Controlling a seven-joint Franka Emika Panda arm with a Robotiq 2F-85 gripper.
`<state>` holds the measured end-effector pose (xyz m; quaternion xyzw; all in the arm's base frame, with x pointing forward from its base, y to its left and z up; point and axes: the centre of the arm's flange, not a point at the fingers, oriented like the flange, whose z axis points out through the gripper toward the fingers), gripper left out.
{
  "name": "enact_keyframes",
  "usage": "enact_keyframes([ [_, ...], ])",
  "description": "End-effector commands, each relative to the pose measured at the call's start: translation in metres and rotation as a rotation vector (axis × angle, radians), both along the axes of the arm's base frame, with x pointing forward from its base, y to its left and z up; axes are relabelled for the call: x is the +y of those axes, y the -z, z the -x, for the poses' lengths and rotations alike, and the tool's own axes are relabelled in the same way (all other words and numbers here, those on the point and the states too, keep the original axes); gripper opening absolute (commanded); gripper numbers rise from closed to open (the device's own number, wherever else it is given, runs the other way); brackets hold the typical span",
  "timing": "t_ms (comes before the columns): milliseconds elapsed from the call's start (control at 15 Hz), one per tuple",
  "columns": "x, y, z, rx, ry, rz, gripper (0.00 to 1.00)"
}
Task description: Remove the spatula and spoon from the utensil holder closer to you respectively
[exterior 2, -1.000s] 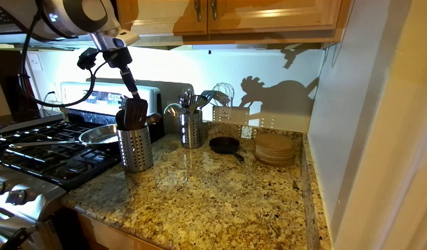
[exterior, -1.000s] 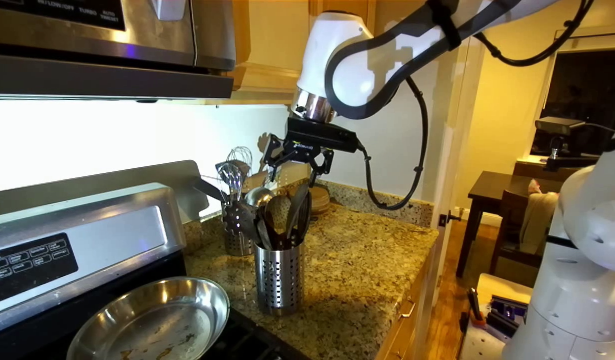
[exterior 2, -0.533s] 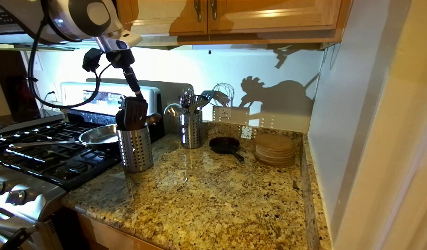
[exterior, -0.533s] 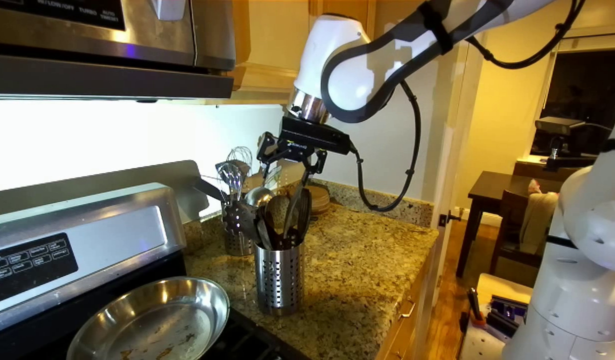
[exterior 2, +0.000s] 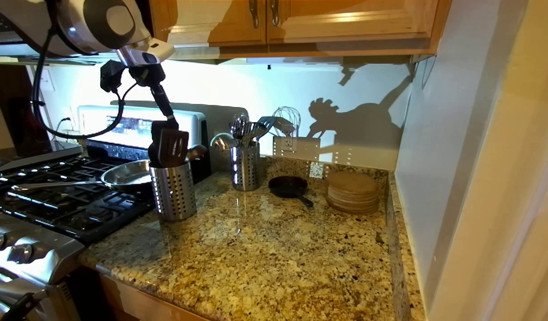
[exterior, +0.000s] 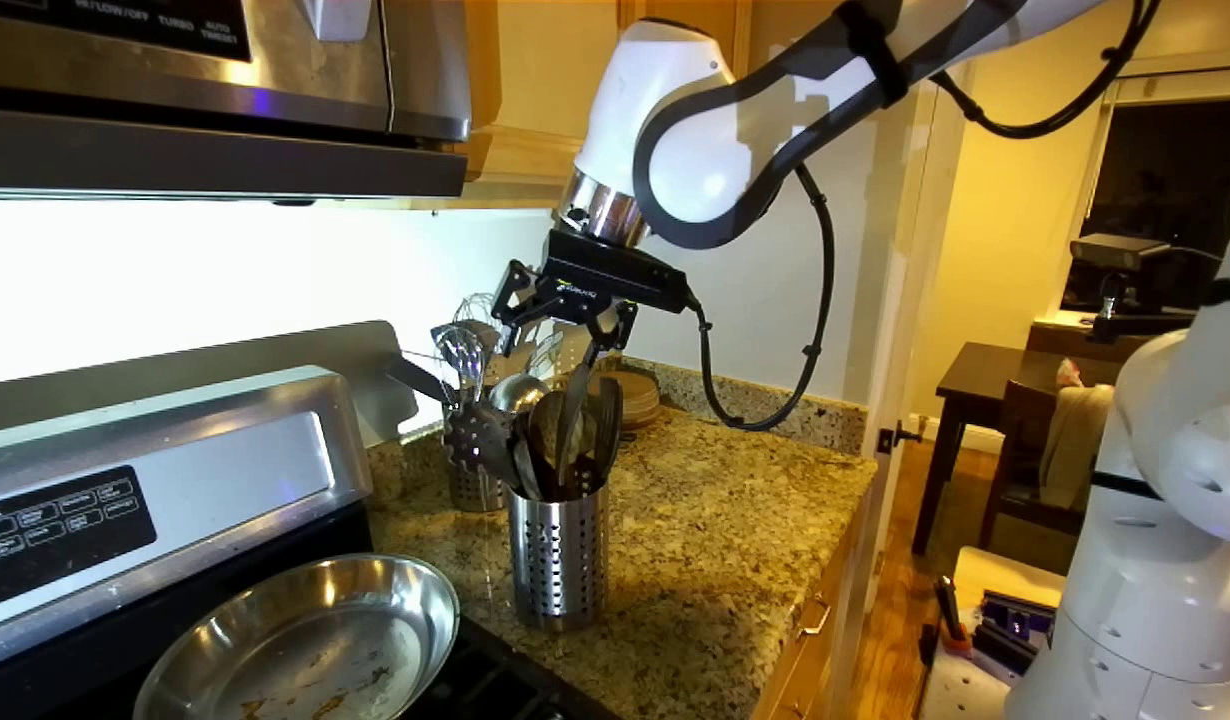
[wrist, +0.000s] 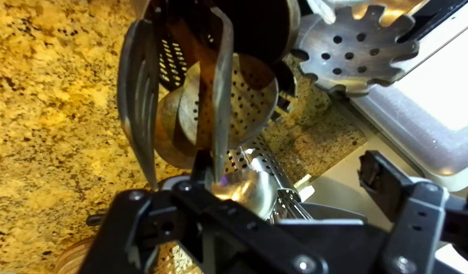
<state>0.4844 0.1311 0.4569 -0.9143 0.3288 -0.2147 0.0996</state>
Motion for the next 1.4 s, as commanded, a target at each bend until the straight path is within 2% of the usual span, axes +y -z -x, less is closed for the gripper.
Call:
enact_keyframes([
  [0,0.014,0.013,-0.007,0.018,-0.032,-0.047,1.0],
  [267,0.02,0.029,-0.004,0.057,-0.032,-0.077,1.0],
  [400,0.02,0.031,-0.002,0.061,-0.024,-0.081,0.8],
  [467,0.019,0.03,-0.002,0.062,-0.018,-0.082,0.77],
  [533,0.018,0.028,-0.001,0.055,-0.013,-0.078,0.83],
  [733,0.017,0.019,0.002,0.036,-0.009,-0.065,0.89],
  [1000,0.02,0.011,0.005,0.019,-0.01,-0.062,0.9],
  [1133,0.019,0.009,0.007,0.016,0.005,-0.07,0.83],
  [1200,0.02,0.009,0.008,0.021,0.014,-0.076,0.6],
  [1333,0.02,0.012,0.009,0.026,0.013,-0.087,0.55],
])
